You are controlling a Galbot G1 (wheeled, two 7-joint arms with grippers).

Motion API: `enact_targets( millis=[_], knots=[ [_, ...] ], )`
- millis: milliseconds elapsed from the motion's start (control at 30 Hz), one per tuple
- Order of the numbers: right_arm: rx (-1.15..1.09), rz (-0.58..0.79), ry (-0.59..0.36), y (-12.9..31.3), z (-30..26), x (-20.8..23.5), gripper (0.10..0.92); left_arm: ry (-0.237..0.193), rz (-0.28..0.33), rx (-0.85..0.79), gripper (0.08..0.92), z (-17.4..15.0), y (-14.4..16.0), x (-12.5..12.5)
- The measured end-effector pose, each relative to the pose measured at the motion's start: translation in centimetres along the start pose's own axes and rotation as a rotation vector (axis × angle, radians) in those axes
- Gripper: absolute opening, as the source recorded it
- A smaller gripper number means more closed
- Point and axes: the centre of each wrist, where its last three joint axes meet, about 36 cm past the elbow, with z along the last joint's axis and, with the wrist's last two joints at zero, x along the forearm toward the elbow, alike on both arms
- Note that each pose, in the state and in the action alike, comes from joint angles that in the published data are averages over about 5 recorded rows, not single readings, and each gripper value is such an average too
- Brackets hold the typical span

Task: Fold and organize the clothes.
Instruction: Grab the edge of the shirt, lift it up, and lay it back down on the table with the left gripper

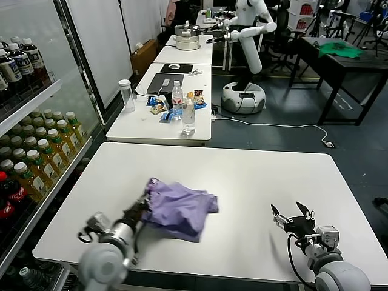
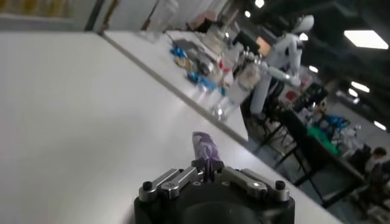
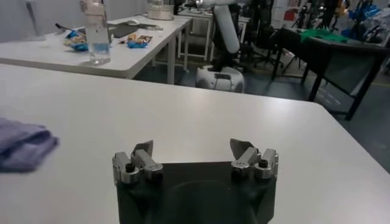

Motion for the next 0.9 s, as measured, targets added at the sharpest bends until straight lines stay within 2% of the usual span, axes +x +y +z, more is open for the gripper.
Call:
enact_targets(
  millis=[200, 367, 600, 900],
  knots=[
    [-0.012, -0.006, -0.004, 0.4, 0.1, -0.4, 0.823, -0.082, 0.034, 0.009, 0.123, -5.5, 0.6, 2.2],
    [-0.018, -0.008, -0.008, 0.6, 0.1, -0.5, 0.823, -0.108, 0.099, -0.012, 0.123, -7.0, -0.9, 3.7],
    [-0.026, -0.005, -0.009, 0.8, 0.3, -0.3, 0.823, -0.065, 0.170, -0.048, 0.123, -3.9, -4.0, 3.2],
    [-0.026, 0.001, -0.017, 0.7, 0.3, -0.2, 0.823, 0.020, 0.191, -0.119, 0.123, 3.1, -8.7, -0.4]
  ],
)
